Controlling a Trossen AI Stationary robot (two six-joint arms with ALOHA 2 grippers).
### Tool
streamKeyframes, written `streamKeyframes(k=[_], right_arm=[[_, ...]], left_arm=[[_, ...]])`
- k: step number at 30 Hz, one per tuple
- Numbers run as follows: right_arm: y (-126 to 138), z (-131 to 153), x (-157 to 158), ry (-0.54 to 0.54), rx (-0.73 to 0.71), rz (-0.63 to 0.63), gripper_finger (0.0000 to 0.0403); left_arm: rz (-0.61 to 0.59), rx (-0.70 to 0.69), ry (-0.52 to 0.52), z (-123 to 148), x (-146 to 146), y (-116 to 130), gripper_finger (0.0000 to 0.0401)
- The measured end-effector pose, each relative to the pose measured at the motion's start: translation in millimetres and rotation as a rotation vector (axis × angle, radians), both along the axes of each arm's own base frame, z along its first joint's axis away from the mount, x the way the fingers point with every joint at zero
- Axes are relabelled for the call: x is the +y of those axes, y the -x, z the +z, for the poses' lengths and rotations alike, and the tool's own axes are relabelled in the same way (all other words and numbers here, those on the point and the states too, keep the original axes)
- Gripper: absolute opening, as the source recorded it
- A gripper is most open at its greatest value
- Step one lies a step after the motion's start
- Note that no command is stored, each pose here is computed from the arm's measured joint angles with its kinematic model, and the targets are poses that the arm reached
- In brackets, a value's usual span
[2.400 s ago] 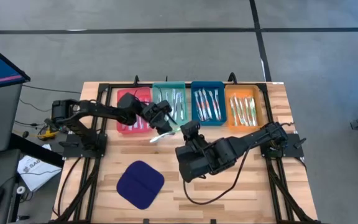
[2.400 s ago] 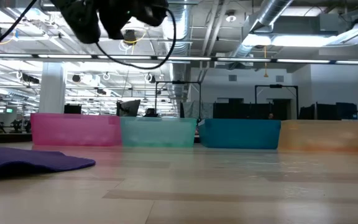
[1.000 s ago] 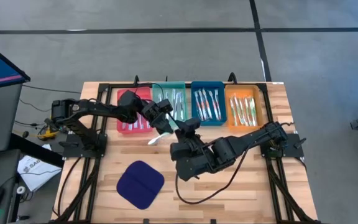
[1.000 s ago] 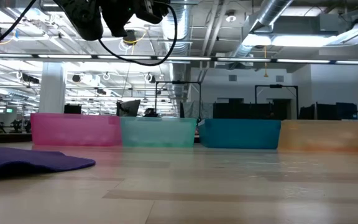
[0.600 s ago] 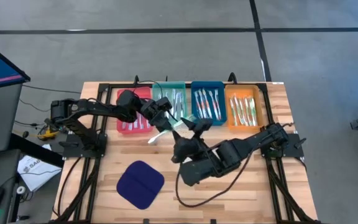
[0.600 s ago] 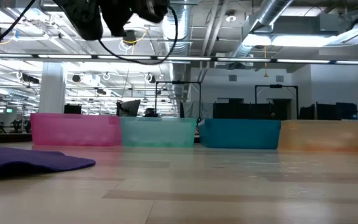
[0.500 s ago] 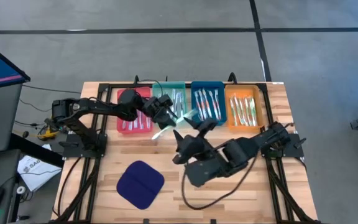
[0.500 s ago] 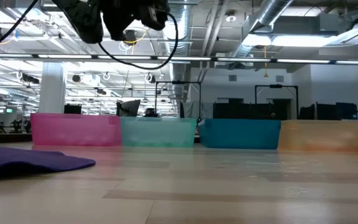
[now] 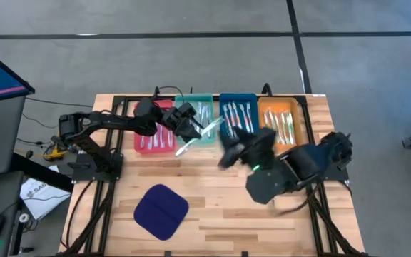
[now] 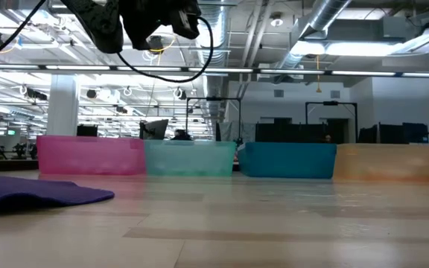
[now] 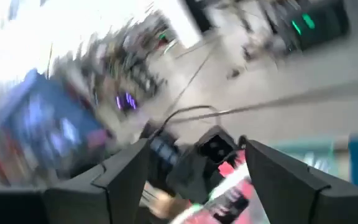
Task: Pick & Place Toothbrushes
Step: Put the green toothbrush into the orange bin
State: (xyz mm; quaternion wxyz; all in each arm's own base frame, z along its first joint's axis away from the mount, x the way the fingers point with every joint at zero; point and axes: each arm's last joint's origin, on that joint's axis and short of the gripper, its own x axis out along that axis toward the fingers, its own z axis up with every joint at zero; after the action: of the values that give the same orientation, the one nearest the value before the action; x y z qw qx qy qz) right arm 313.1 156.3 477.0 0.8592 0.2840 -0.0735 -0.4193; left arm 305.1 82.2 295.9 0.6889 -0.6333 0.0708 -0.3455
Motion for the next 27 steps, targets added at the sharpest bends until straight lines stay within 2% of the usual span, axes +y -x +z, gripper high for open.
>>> streamKeyframes(k=[3, 4, 5, 14, 24, 27], right_arm=[[25, -18, 0, -0.2, -0.263, -0.086, 0.026], [27, -26, 4, -0.26, -0.353, -0.098, 0.026], [22, -33, 9, -0.279, -0.375, -0.098, 0.026], [-14, -78, 12, -0.352, -0.425, -0.137, 0.026], [-31, -71, 5, -0.395, -0.5, -0.15, 0.026], [-38, -65, 5, -0.381, -0.476, -0.13, 0.026]], left_arm=[[0.03, -0.034, -0.009, 4, -1, 1, 0.001], [0.035, -0.038, -0.006, 4, -2, 1, 0.001], [0.039, -0.036, -0.003, 5, -2, 1, 0.001], [0.061, -0.081, -0.005, 11, -11, 3, 0.001], [0.092, -0.089, 0.0, 11, -12, 1, 0.001], [0.092, -0.091, 0.007, 11, -15, 0, 0.001]])
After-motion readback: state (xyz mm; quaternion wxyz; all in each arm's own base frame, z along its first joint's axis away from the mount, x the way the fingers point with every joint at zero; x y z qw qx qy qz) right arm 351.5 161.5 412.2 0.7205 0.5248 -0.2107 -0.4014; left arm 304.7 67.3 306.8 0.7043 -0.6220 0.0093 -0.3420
